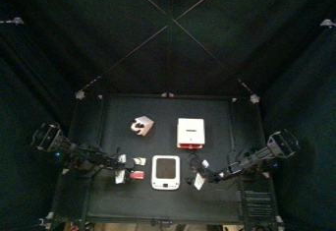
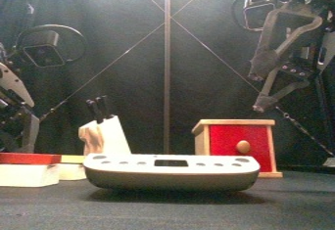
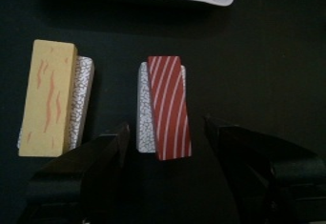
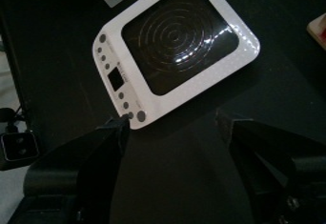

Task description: Grab egg sushi

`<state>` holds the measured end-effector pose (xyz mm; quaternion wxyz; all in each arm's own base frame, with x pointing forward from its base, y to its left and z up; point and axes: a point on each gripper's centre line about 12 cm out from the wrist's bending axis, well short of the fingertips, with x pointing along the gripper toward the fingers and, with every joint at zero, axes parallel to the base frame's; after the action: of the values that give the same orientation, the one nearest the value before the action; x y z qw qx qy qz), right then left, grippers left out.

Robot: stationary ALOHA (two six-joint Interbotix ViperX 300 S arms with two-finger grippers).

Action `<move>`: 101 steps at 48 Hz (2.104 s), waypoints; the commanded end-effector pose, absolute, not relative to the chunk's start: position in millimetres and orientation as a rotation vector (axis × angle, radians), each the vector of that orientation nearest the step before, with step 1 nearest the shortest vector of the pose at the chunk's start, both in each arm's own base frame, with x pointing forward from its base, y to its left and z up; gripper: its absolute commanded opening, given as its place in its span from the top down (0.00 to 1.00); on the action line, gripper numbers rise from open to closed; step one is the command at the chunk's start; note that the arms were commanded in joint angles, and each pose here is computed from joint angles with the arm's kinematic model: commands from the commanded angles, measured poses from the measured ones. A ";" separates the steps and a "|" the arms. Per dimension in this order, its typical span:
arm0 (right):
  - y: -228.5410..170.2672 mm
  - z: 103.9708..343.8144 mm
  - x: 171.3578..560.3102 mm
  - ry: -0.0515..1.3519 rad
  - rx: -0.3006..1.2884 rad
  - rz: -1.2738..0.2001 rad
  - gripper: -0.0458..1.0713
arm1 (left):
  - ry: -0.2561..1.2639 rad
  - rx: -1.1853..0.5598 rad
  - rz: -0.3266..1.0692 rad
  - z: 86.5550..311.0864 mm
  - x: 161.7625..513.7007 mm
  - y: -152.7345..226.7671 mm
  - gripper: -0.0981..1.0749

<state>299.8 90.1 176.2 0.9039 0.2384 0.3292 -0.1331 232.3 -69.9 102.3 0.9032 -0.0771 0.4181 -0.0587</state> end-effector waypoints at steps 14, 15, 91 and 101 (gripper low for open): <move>85.8 201.8 300.2 0.597 0.479 -0.243 0.06 | 0.771 -0.093 -0.182 122.2 239.2 -73.6 0.10; 84.5 204.2 300.4 0.587 0.472 -0.241 0.06 | 0.763 -0.093 -0.183 123.5 239.0 -73.5 0.10; 46.3 272.2 312.6 0.258 0.108 -0.201 0.06 | 0.593 -0.051 0.015 122.8 238.9 -5.1 0.10; 47.1 270.6 311.5 0.261 0.108 -0.204 0.06 | 0.663 -0.044 0.022 106.1 240.4 -3.1 0.10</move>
<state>312.2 47.4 257.4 0.9825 0.0469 0.1488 -0.1016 234.0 -4.9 104.4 0.9439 -0.0240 0.3292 0.0090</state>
